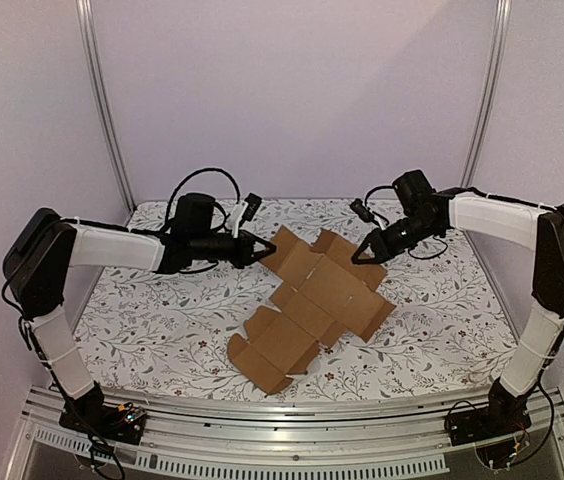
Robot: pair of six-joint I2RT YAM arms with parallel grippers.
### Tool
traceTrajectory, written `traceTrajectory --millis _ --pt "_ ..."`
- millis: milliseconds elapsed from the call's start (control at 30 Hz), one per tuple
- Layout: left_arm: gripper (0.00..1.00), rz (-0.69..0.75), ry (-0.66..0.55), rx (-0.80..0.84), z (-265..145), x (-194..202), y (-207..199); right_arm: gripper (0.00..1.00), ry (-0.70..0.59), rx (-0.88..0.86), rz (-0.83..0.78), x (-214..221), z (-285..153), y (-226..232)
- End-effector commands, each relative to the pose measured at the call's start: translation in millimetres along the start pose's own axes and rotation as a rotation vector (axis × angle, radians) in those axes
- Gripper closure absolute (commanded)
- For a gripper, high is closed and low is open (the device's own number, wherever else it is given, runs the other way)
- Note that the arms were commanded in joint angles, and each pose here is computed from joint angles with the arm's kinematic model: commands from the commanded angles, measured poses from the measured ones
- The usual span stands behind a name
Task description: Fold the paper box
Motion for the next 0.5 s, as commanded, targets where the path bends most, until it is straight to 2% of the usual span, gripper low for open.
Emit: traceTrajectory --millis 0,67,233,333,467 --pt "0.96 -0.048 0.027 -0.066 -10.6 1.2 9.4 1.00 -0.011 0.061 -0.068 6.2 -8.3 12.6" --pt "0.92 -0.061 0.032 -0.090 -14.5 -0.2 10.8 1.00 -0.012 0.065 -0.099 10.0 -8.7 17.8" --pt "0.71 -0.090 0.035 -0.157 -26.4 -3.5 14.4 1.00 0.001 0.103 -0.251 21.6 -4.5 33.9" --pt "0.64 -0.115 0.063 -0.179 -31.7 -4.4 14.2 1.00 0.006 0.169 -0.337 23.8 -0.3 38.4" --pt "0.57 -0.117 0.044 -0.191 -45.0 -20.4 4.6 1.00 0.003 0.283 -0.430 21.6 4.8 36.6"
Point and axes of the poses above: each gripper's point midway between its finger pads, its own z axis out along the fingers, its own y axis along the line the jaws close on, x = y × z, the point moved 2 cm from there along -z, back along the fingers, and after that the axes turned 11 degrees about z, right-handed, at the moved point
